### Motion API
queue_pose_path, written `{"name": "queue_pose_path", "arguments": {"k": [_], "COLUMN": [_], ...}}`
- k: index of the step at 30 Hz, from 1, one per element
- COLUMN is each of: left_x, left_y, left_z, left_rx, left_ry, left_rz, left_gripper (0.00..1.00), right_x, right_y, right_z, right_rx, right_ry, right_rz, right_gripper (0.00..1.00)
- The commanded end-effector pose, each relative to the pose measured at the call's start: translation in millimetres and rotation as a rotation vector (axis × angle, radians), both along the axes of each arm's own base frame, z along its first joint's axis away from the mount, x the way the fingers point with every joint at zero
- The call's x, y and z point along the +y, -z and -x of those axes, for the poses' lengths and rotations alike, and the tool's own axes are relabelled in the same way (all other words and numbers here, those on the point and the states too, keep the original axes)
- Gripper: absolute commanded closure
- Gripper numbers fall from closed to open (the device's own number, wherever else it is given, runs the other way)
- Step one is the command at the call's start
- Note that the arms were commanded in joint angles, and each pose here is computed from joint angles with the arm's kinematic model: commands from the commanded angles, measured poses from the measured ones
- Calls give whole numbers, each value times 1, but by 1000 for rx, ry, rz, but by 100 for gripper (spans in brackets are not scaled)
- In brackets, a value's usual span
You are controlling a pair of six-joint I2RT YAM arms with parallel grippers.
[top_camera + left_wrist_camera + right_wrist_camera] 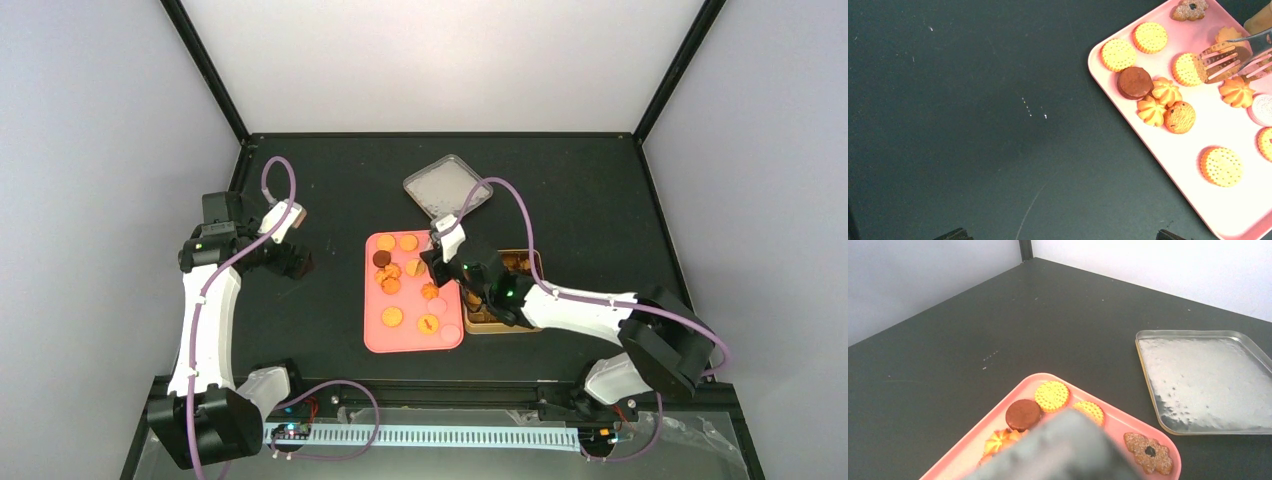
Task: Pack the cookies
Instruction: Position the fake cookies on the plate.
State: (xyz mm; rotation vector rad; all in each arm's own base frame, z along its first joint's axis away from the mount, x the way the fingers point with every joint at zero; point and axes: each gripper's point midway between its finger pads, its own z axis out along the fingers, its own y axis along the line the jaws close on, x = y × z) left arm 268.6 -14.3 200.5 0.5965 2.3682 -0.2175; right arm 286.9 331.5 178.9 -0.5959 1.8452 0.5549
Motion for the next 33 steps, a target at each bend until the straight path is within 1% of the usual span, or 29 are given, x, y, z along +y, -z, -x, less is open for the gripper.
{"name": "queue_pose_path", "arguments": {"k": [1, 6, 12, 18, 22, 29, 33], "left_x": [2, 2, 0, -1, 1, -1, -4], "left_y": [-7, -7, -7, -9, -9, -8, -7], "left_z": [3, 3, 2, 2, 3, 3, 3], "left_rx": [-12, -11, -9, -15, -19, -12, -7], "left_ry": [11, 8, 8, 9, 8, 10, 22], "left_rz": [-19, -18, -4, 2, -11, -2, 16], "left_gripper": [1, 1, 1, 1, 1, 1, 1], "right_x": [-2, -5, -12, -6, 0, -3, -4], "right_y": [-19, -17, -28, -35, -28, -16, -23], "right_z": [-3, 4, 15, 27, 31, 30, 31], "right_rx": [-87, -76, -95, -111, -99, -87, -107], "right_ry": [5, -24, -52, -130, -177, -167, -176], "right_rz": [-60, -33, -29, -40, -16, 41, 55], "right_gripper": [66, 68, 70, 72, 76, 86, 87]}}
